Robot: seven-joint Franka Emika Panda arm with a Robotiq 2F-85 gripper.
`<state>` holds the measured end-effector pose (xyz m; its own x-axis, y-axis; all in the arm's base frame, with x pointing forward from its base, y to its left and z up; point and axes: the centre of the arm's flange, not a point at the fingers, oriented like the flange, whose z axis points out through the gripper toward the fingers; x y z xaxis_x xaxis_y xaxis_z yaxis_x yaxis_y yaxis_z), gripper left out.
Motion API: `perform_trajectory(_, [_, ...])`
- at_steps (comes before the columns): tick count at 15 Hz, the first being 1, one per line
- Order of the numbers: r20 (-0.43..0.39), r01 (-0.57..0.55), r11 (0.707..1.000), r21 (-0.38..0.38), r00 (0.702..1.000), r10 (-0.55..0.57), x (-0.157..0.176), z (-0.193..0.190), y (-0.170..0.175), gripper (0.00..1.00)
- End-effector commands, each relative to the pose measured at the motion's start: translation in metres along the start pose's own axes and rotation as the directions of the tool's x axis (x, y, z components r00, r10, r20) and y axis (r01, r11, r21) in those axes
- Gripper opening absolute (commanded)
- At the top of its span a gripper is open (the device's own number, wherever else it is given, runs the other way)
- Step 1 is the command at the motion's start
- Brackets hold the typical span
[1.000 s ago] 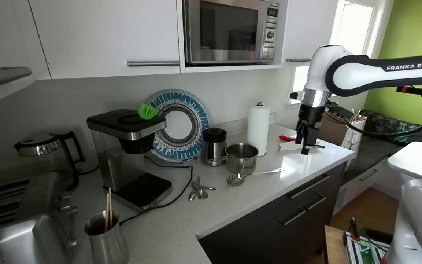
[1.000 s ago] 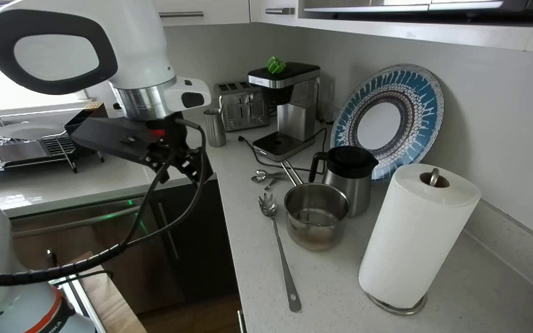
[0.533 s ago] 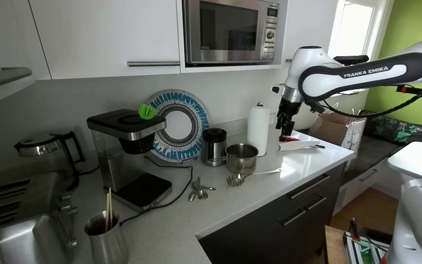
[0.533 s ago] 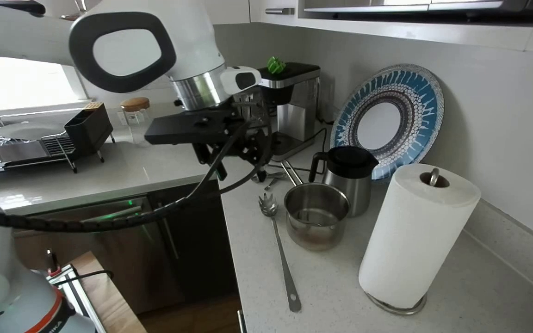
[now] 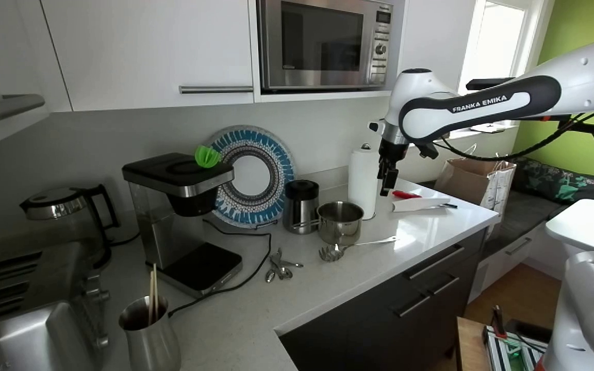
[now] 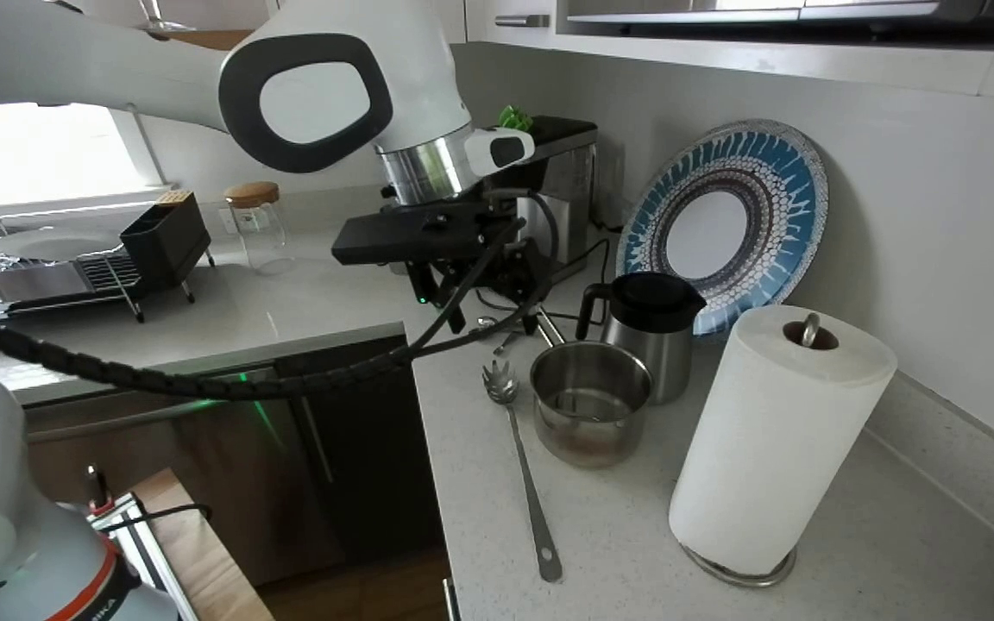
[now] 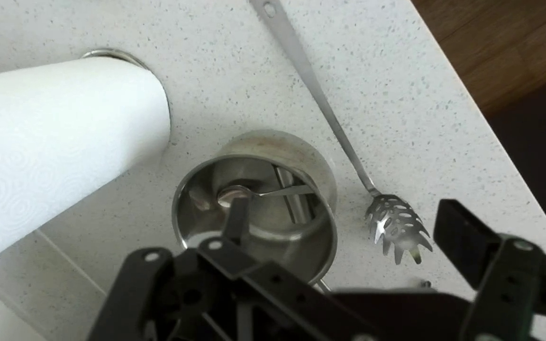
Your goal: Pick up the spoon from the silver pot and put it on the kitchen counter
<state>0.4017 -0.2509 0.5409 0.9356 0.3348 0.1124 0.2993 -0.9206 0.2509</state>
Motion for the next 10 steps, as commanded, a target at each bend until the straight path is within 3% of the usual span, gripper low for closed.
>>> perform_trajectory(1, [-0.067, 0.102, 0.993, 0.060, 0.993, -0.098, 0.022, 0.033, 0.032, 1.00])
perform_trajectory(6, [-0.089, 0.207, 0.968, 0.140, 0.977, -0.196, 0.047, 0.085, 0.075, 1.00])
perform_trajectory(10, [-0.074, 0.200, 0.965, 0.170, 0.979, -0.190, 0.077, 0.118, 0.099, 1.00])
